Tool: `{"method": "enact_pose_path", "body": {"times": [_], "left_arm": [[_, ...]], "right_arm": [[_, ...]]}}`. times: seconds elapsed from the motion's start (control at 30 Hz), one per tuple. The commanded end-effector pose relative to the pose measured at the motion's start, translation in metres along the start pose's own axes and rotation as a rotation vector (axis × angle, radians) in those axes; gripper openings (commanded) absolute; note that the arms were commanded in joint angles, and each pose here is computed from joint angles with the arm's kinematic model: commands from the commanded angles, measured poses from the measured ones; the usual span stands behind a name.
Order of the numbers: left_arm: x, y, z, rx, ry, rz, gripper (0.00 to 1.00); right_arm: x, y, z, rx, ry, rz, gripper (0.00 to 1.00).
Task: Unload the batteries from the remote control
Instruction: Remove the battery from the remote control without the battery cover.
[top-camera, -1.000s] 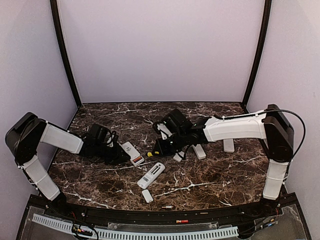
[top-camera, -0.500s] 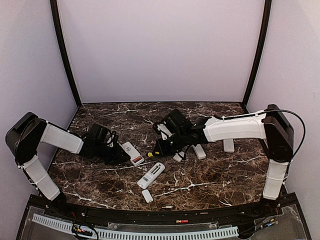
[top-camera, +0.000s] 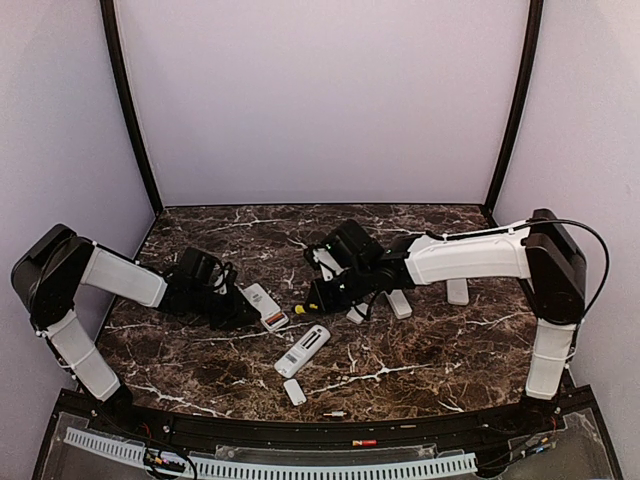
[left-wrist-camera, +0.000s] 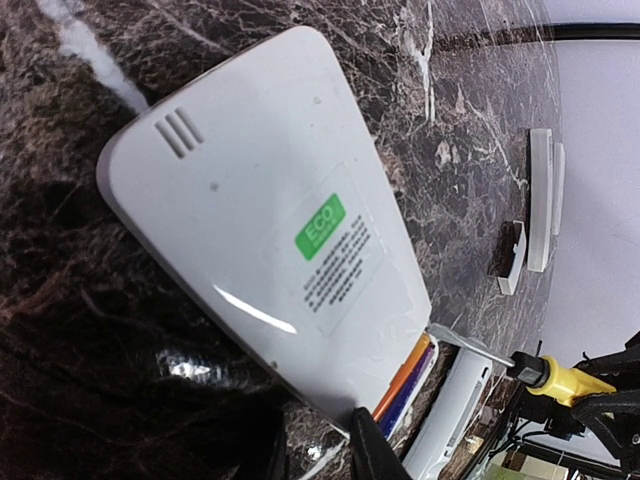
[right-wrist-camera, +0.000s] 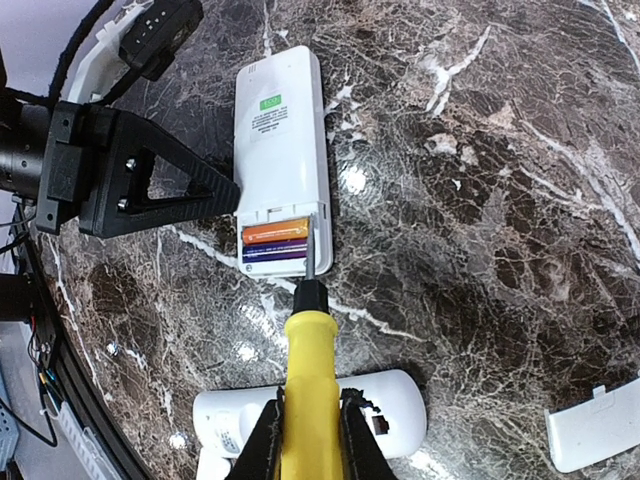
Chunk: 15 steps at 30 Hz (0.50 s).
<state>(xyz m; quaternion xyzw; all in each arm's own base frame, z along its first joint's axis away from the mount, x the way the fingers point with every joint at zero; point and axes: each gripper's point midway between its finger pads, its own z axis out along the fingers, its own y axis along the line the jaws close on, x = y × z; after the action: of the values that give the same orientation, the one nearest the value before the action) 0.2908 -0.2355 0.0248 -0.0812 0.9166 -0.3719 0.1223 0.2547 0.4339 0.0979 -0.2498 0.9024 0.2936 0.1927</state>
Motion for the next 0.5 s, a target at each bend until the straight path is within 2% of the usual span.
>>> {"method": "enact_pose_path", "body": {"times": [0.0, 0.3, 0.47], "left_arm": [[0.002, 0.006, 0.001, -0.024, 0.016, -0.005, 0.20], [0.002, 0.006, 0.002, -0.018, 0.017, -0.008, 0.20], [0.003, 0.005, 0.003, -0.008, 0.023, -0.012, 0.19]], "right_arm": [[0.010, 0.006, 0.009, -0.011, 0.037, -0.029, 0.00], [0.016, 0.008, 0.005, -0.013, 0.052, -0.032, 0.00], [0.012, 0.019, 0.003, -0.084, 0.052, 0.028, 0.00]]}}
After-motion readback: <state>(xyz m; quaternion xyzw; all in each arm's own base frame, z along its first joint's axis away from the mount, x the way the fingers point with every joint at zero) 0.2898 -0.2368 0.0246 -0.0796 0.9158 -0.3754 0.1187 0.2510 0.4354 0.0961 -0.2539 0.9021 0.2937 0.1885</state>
